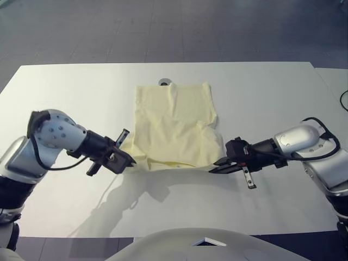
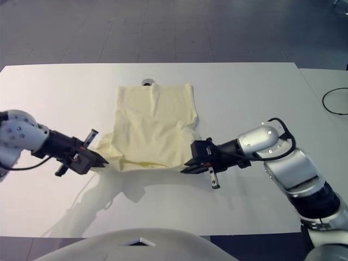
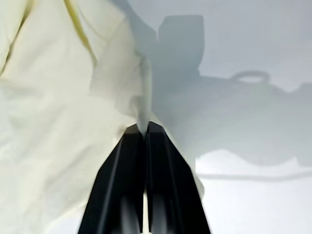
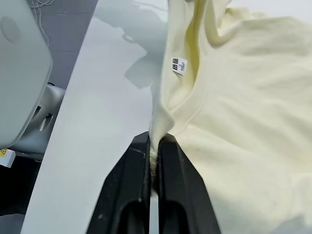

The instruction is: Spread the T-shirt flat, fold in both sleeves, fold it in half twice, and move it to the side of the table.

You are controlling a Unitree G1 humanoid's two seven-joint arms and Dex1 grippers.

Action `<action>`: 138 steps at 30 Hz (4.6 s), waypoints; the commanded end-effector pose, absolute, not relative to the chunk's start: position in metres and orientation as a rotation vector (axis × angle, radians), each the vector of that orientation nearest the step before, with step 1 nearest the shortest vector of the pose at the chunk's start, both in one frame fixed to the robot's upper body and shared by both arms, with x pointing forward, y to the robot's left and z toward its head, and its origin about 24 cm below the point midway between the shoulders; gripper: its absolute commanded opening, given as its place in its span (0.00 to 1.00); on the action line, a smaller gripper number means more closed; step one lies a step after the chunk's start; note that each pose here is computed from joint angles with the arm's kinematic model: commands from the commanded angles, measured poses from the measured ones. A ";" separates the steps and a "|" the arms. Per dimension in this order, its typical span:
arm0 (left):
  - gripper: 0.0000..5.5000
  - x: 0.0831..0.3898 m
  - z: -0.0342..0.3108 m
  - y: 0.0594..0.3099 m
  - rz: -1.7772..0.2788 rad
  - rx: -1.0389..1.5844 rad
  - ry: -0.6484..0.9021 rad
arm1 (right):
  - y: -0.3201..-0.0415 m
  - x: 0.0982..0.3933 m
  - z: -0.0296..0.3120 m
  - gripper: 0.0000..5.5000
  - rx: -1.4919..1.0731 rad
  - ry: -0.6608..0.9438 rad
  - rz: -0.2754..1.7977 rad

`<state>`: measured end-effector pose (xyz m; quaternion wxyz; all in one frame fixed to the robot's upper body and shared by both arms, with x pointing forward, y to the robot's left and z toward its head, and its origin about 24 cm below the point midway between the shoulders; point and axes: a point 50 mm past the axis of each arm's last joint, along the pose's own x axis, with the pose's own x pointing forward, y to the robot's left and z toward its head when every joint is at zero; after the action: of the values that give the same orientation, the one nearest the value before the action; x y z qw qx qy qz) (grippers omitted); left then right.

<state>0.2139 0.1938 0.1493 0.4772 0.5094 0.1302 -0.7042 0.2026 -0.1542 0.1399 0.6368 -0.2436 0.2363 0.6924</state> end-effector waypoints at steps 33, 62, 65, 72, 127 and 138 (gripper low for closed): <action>0.57 0.225 0.182 0.197 -1.256 0.774 0.229 | -0.207 0.231 0.172 0.55 -0.078 0.524 0.958; 0.98 0.253 0.163 0.183 -0.819 0.510 0.244 | -0.193 0.231 0.048 0.89 0.444 0.818 0.540; 0.98 0.253 0.162 0.181 -0.823 0.510 0.246 | -0.190 0.229 0.047 0.80 0.456 0.827 0.549; 0.98 0.253 0.159 0.180 -0.822 0.512 0.252 | -0.191 0.227 0.043 0.58 0.468 0.852 0.538; 0.98 0.236 0.144 0.178 -0.807 0.520 0.314 | -0.204 0.197 0.109 0.01 0.404 0.682 0.543; 0.98 0.237 0.143 0.175 -0.818 0.525 0.310 | -0.156 0.197 0.101 0.01 0.423 0.730 0.700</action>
<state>0.2368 0.1768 0.1415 0.8738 0.2439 0.1539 -0.3916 0.1961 -0.1606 0.1009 0.8545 0.2039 0.3448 0.3308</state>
